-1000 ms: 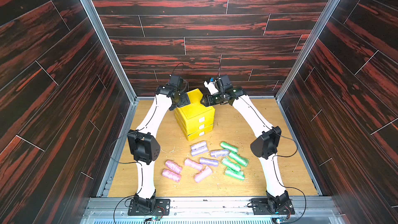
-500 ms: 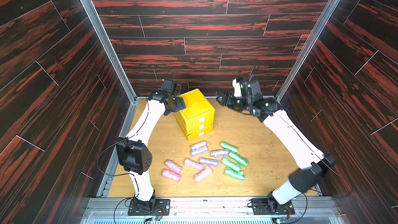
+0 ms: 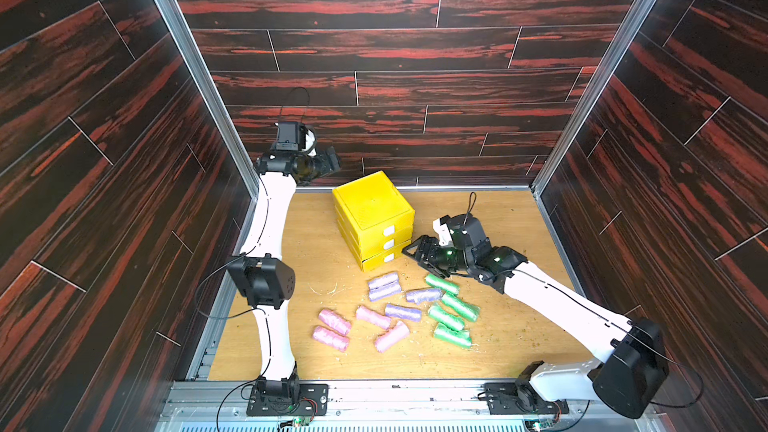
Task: Sort the rolls of trash bags by color and place them into the drawer
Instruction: Move the storage box to the center of the board, then open the drawer in the storage box.
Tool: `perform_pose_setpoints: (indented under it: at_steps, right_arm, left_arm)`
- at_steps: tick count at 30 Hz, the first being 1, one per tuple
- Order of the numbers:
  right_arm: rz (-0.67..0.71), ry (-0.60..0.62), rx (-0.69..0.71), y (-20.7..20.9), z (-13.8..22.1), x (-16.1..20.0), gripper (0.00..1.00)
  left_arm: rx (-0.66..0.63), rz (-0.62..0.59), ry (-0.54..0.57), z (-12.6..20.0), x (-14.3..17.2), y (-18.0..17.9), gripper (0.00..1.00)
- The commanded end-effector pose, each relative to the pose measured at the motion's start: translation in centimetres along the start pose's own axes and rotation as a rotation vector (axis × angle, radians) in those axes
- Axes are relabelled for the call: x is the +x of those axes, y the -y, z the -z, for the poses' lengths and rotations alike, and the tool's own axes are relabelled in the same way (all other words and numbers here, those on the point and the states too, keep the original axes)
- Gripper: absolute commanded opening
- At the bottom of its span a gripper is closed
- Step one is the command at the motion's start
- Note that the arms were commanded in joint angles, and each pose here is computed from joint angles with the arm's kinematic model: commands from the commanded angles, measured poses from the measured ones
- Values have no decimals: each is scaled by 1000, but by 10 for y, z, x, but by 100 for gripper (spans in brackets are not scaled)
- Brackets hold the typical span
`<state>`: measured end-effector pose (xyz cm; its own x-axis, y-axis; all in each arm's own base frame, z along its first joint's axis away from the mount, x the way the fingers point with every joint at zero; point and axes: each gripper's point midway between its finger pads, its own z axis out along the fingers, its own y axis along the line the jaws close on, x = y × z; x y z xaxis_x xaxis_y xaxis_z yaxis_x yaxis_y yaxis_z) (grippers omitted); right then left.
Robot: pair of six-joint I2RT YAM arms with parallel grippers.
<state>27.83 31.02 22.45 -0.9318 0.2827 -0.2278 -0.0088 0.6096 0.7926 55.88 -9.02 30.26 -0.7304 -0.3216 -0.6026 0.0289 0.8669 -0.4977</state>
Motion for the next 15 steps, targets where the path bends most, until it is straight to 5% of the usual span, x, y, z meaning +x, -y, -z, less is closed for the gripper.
perform_pose_setpoints:
  at_steps: [1, 6, 15]
  right_arm:
    - [-21, -41, -42, -3, -11, 10, 74]
    - [-33, -71, -57, -3, -19, 22, 74]
    - [-49, -115, 9, 18, -35, 35, 74]
  left_arm:
    - [61, -75, -124, -16, 24, -6, 94]
    - [-40, -142, -170, -32, 33, -35, 95]
    - [54, -163, -224, -41, 47, -25, 87]
